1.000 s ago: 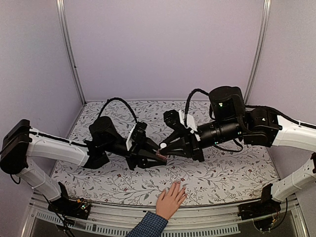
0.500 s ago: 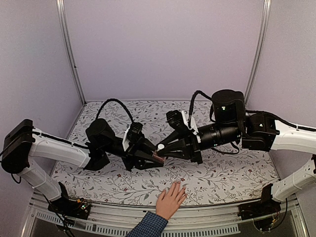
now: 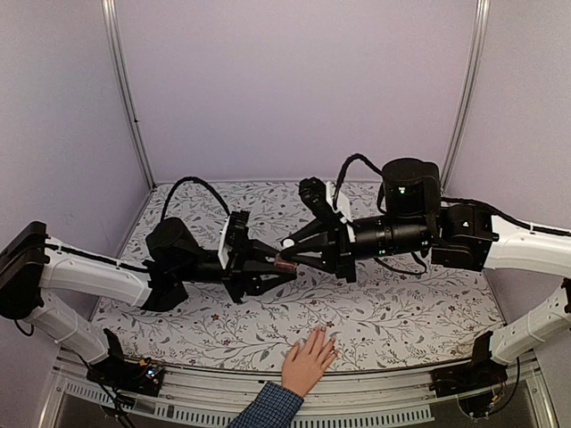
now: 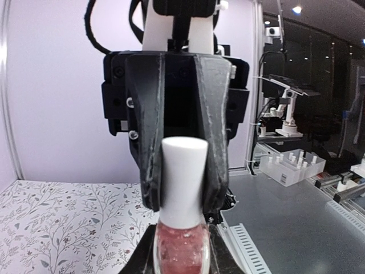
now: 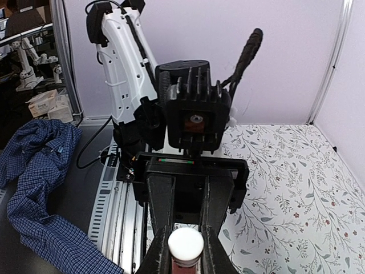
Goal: Paint the nails
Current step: Screw the nail polish bottle.
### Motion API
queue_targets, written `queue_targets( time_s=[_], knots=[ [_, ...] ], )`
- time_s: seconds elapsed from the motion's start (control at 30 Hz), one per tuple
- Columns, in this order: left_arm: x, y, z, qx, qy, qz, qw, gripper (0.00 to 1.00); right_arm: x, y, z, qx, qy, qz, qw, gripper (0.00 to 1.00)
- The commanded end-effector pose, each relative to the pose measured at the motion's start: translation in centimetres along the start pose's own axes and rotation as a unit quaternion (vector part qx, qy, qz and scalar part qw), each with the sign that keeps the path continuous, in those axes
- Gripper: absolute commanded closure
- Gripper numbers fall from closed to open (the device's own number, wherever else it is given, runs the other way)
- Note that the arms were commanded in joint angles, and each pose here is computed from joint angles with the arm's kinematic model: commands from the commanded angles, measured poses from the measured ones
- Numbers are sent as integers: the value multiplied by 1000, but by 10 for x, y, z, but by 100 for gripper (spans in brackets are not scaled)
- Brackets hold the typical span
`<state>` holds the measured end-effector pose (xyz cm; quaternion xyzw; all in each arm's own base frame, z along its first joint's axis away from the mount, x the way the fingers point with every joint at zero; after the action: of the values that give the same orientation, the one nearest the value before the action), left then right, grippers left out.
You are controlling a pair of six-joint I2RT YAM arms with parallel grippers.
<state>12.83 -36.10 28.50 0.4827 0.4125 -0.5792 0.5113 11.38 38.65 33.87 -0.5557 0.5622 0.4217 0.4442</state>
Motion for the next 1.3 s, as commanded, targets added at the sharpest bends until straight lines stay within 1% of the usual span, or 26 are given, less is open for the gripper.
queue_targets(
  time_s=[0.0,0.17,0.37,0.6,0.73,0.83,1.0,1.2,1.27],
  knots=[
    [-38,25,-9,-108,-63,49,991,100,46,-10,13,31,75,55,995,100],
    [-38,44,-14,-177,-62,48,981,100,56,-24,19,73,92,76,990,100],
    [-36,62,-23,-261,-66,49,962,100,65,-42,23,125,101,101,982,100],
    [-28,74,-22,-311,-55,49,947,100,68,-55,28,157,97,145,972,100],
    [-22,77,-21,-318,-44,45,946,100,67,-56,27,161,93,152,971,98],
    [-19,76,-21,-314,-38,44,948,100,62,-56,24,163,87,151,971,95],
    [-15,72,-19,-302,-26,45,952,100,58,-57,18,167,80,149,971,80],
    [-9,71,-19,-295,-12,42,955,100,52,-58,10,175,70,143,972,71],
    [-9,70,-20,-293,-11,41,955,100,53,-58,8,176,69,141,972,64]
  ],
)
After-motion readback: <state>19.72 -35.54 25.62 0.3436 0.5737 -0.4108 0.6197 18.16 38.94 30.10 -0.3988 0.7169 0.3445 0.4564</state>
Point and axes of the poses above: each gripper's point midway between its finger pads, its own z axis out along the fingers, its own y axis along the line the jaws close on, x = y × z, the point moved 3 cm from there along -z, back along the fingers, and after that the axes turned 1 degree about z, right-handed, at the moved point
